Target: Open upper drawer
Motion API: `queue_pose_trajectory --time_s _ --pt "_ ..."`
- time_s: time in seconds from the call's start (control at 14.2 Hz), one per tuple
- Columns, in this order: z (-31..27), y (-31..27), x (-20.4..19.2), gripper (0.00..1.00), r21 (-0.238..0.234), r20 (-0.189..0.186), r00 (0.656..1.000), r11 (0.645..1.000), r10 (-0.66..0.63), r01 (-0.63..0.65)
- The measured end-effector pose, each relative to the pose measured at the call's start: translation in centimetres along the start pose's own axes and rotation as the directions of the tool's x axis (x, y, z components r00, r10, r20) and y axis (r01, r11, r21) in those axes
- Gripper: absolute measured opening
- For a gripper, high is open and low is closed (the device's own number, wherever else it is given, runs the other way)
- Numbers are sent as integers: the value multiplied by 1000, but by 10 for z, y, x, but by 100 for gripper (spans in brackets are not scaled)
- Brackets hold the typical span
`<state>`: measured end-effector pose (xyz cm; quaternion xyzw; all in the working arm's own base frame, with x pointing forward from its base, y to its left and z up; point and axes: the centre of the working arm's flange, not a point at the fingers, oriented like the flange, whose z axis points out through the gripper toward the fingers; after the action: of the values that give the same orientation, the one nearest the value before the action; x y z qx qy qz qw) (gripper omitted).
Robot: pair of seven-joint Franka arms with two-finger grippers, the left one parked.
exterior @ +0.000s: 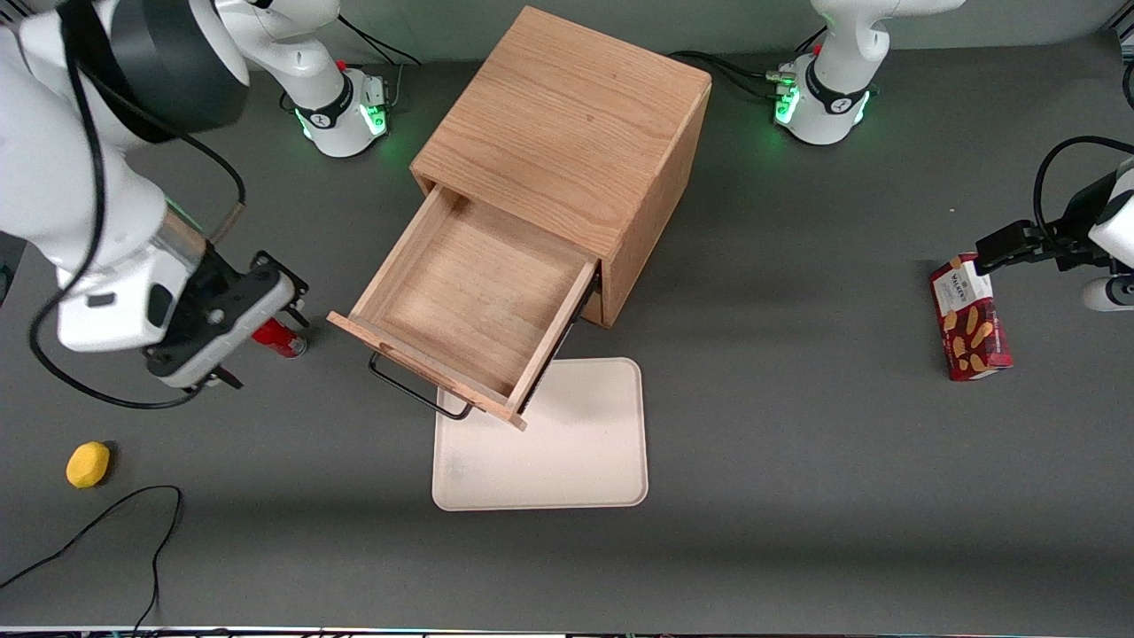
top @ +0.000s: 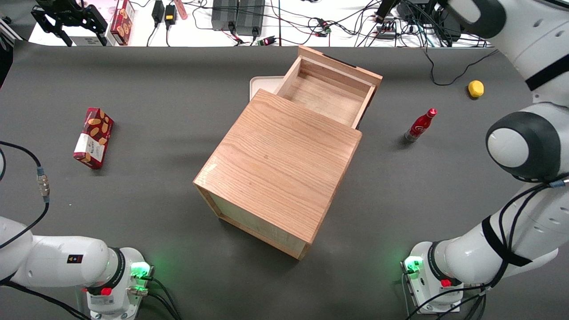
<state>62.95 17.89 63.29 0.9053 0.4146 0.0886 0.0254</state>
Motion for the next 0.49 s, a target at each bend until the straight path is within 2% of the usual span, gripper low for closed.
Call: queue_pose_trajectory --time_s 0.14,0.28,0.49 --pt "-18 3 -14 100 -17 -6 999 999 35 -35" --pt "-33 2 -26 100 -28 -14 991 991 133 -133" --pt "-51 -9 -42 100 -31 -26 939 939 342 -343"
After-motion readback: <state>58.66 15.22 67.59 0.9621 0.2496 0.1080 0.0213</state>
